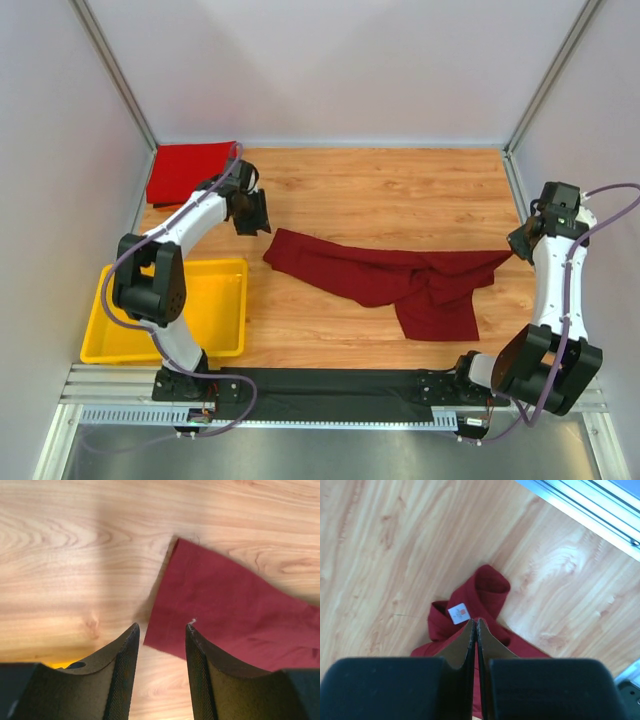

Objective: Fold and stack the t-shirts
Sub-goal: Flatten the tshirt out

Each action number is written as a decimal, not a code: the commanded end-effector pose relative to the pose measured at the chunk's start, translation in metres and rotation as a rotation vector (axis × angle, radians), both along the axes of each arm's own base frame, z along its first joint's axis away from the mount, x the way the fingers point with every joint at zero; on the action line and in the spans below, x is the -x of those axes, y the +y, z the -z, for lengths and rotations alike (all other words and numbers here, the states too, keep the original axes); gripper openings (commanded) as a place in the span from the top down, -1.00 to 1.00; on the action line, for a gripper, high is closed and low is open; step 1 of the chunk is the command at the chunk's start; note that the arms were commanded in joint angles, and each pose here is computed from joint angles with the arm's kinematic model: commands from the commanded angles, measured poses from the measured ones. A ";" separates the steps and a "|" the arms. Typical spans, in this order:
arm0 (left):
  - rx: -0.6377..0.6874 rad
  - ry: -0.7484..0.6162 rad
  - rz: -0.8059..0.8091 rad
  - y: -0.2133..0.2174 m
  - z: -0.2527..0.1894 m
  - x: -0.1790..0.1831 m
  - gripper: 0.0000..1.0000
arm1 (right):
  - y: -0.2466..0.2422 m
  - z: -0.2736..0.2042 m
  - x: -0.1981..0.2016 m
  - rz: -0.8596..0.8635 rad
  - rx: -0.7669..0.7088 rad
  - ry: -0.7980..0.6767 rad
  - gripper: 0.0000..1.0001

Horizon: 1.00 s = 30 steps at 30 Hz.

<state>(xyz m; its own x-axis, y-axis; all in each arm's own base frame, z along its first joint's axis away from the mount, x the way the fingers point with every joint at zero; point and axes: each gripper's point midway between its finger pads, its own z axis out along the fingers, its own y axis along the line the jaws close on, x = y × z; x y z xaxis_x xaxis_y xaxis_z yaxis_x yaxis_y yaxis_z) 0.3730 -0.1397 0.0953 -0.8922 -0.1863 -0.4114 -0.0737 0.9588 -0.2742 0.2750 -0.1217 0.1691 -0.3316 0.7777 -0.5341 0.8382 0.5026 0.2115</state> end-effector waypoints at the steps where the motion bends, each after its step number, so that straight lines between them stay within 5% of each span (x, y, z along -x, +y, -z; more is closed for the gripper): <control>1: 0.076 -0.018 0.084 -0.017 -0.016 -0.018 0.02 | -0.005 -0.029 -0.026 -0.022 0.030 -0.132 0.99; 10: 0.045 0.044 0.220 -0.030 0.023 -0.050 0.08 | 0.012 -0.020 -0.033 -0.080 -0.030 -0.169 0.99; 30: -0.018 0.129 0.303 -0.044 0.075 -0.048 0.25 | 0.029 -0.021 -0.034 -0.180 -0.058 -0.207 0.99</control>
<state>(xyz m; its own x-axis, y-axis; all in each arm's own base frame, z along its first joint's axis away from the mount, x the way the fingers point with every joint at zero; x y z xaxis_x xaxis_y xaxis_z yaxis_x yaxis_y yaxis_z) 0.4269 -0.1699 0.0241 -0.9534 0.0324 -0.3001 0.1197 0.9533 -0.2773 0.3048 -0.0951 0.1741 -0.3658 0.7712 -0.5211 0.7140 0.5916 0.3744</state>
